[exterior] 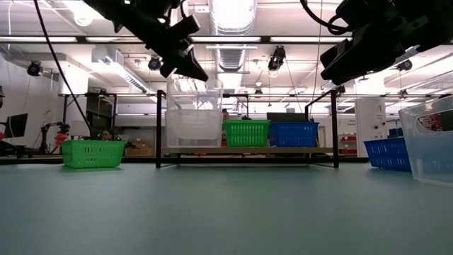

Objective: Stack baskets on shelf by color
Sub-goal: Stack the top transparent bin on the transparent bin on the shelf, then stack the top blue bin on the blue bin on the shelf

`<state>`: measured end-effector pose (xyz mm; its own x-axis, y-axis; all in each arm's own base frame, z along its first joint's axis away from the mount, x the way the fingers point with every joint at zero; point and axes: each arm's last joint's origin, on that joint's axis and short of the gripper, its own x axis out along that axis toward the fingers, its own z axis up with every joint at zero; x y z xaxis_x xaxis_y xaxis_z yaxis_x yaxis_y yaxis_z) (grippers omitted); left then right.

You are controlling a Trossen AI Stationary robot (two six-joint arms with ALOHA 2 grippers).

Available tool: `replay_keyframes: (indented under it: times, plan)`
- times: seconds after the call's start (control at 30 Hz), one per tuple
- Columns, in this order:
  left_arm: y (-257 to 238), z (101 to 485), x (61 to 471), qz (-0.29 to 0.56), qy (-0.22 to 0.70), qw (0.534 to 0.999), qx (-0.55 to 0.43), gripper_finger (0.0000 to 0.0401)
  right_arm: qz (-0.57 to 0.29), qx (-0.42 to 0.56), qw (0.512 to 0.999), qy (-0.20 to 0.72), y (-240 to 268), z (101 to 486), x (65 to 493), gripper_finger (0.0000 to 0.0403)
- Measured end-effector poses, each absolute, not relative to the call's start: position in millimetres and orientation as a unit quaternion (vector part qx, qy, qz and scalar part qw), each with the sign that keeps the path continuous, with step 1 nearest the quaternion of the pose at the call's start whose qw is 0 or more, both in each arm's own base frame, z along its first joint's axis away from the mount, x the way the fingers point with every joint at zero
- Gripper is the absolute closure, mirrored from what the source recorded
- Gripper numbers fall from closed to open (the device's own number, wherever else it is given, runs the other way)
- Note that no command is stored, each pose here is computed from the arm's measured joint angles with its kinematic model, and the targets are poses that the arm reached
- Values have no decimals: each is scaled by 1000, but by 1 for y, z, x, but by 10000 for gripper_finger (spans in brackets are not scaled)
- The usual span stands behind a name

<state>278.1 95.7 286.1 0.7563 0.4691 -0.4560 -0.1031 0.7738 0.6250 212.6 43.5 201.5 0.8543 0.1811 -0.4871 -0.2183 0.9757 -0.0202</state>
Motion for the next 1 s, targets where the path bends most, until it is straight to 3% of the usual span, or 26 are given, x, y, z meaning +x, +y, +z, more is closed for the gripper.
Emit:
replay_keyframes:
  times: [0.63, 1.0]
  plan:
    - [92, 270, 277, 160, 330, 864, 346, 397, 105, -43, 962, 248, 43, 202, 213, 377]
    - [89, 275, 275, 166, 319, 871, 334, 294, 103, -36, 962, 249, 43, 202, 213, 377]
